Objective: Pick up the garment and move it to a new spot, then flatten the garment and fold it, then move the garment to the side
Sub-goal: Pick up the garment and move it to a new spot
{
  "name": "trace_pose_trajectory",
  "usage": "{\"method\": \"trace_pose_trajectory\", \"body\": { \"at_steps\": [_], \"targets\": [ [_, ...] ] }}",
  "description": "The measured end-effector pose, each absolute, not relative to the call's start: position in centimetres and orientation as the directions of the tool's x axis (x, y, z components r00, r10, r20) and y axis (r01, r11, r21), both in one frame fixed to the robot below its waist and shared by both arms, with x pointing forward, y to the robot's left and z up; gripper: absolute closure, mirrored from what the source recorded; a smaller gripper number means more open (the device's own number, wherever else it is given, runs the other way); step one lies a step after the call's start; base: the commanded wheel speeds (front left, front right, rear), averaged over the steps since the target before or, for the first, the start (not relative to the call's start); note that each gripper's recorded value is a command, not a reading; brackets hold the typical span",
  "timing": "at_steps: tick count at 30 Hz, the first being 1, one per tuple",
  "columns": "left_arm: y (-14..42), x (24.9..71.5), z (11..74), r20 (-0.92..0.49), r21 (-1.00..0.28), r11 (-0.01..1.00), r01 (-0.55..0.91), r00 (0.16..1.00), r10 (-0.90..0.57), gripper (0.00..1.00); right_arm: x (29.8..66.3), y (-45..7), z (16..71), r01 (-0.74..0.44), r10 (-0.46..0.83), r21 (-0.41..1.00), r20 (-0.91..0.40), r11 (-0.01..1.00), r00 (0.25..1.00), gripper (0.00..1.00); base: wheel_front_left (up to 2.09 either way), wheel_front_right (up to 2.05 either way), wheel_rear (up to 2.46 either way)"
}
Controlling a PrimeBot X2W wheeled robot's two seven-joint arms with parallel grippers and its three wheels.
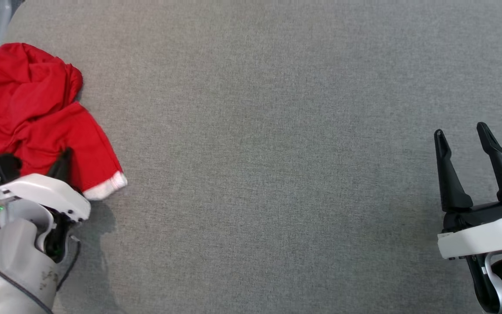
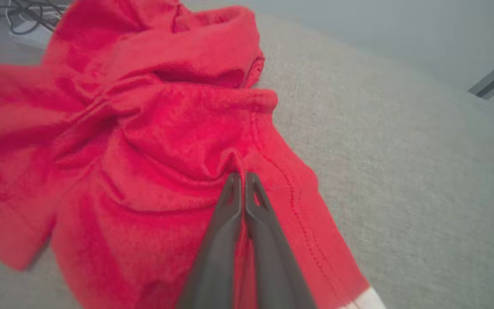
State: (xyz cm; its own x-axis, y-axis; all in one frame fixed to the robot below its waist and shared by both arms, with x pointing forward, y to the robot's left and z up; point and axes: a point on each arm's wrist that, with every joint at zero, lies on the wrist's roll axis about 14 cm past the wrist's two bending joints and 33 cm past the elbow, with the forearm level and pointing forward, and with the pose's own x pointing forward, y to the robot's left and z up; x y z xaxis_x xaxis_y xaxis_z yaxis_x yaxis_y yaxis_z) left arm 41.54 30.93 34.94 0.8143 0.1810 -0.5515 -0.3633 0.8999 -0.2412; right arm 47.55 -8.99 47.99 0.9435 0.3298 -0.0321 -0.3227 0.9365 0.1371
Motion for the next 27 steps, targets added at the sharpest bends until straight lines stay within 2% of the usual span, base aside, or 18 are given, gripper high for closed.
{"method": "trace_pose_trajectory", "body": {
  "at_steps": [6, 13, 20, 26, 27],
  "targets": [
    [33.9, 44.2, 42.3, -0.291, -0.194, 0.934, -0.300, 0.927, 0.237, 1.00, 46.8, -10.0, 49.9, -0.298, 0.299, 0.123, 0.014, 0.947, 0.954, 0.00, 0.00, 0.00, 0.00],
    [33.0, 45.4, 51.8, 0.002, -0.151, 0.963, -0.222, 0.974, 0.225, 1.00, 44.9, -11.6, 52.4, -0.258, 0.250, 0.121, 0.072, 0.959, 0.965, 0.00, 0.00, 0.00, 0.00],
    [25.4, 43.9, 56.3, 0.164, -0.169, 0.984, -0.064, 0.982, 0.092, 1.00, 42.6, -14.7, 53.9, -0.175, 0.163, 0.121, 0.103, 0.977, 0.981, 0.00, 0.00, 0.00, 0.00],
    [16.9, 43.2, 59.0, 0.212, -0.188, 0.970, 0.154, 0.971, -0.113, 1.00, 41.3, -17.6, 54.6, -0.095, 0.080, 0.117, 0.123, 0.989, 0.989, 0.00, 0.00, 0.00, 0.00],
    [13.9, 43.3, 59.4, 0.214, -0.188, 0.953, 0.239, 0.957, -0.198, 1.00, 41.1, -18.3, 54.8, -0.073, 0.057, 0.119, 0.132, 0.990, 0.990, 0.00, 0.00, 0.00, 0.00]
  ]
}}
